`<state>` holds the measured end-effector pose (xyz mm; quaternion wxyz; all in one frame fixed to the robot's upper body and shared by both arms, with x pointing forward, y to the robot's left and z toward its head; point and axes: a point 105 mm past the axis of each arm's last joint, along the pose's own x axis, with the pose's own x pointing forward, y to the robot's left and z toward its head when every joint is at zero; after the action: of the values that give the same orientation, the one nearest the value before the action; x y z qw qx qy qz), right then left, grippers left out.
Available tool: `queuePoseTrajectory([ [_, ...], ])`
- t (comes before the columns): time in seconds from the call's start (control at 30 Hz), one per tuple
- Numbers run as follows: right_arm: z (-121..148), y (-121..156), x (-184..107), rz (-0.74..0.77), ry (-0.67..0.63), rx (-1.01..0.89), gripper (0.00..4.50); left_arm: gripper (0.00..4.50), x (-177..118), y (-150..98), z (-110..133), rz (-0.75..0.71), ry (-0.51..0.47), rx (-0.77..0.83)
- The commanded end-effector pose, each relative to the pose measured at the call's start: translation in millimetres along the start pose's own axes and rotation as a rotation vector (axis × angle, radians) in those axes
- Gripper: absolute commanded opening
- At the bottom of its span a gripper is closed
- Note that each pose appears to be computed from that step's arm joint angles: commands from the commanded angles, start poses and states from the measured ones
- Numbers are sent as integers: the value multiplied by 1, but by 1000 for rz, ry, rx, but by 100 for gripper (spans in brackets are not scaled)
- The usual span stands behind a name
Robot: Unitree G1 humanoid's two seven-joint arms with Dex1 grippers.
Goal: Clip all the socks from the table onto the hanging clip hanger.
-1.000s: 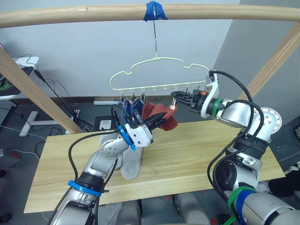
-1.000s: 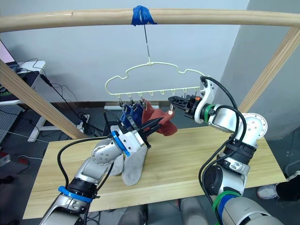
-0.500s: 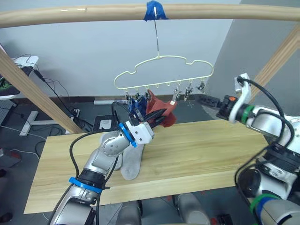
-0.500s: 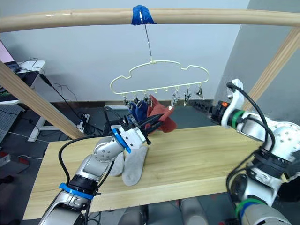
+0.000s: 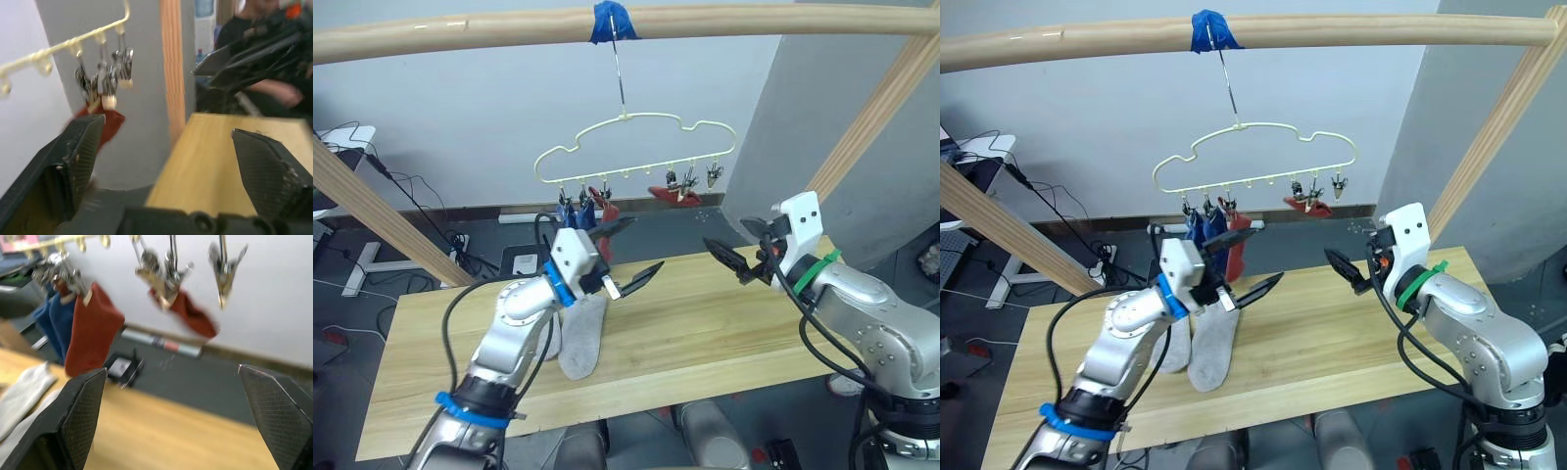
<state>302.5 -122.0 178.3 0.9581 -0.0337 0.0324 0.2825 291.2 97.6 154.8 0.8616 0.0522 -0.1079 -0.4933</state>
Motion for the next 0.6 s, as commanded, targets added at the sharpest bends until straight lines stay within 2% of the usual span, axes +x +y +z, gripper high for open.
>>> queuePoseTrajectory([
  [0.03,14,13,1,-18,-123,-60,391,450,-13,-4,25,-29,-23,-70],
  [0.13,20,21,9,-68,-191,-100,285,450,-25,-4,33,-20,4,-53],
  [0.33,25,19,22,-152,-270,-128,285,450,-29,-6,35,21,9,-38],
  [0.43,30,15,28,-198,-306,-121,225,450,-29,-10,39,36,-6,-34],
  [0.57,28,17,35,-197,-307,-127,81,450,-29,-15,40,38,-8,-39],
  [0.6,27,17,37,-198,-307,-130,81,450,-29,-16,40,36,-7,-41],
])
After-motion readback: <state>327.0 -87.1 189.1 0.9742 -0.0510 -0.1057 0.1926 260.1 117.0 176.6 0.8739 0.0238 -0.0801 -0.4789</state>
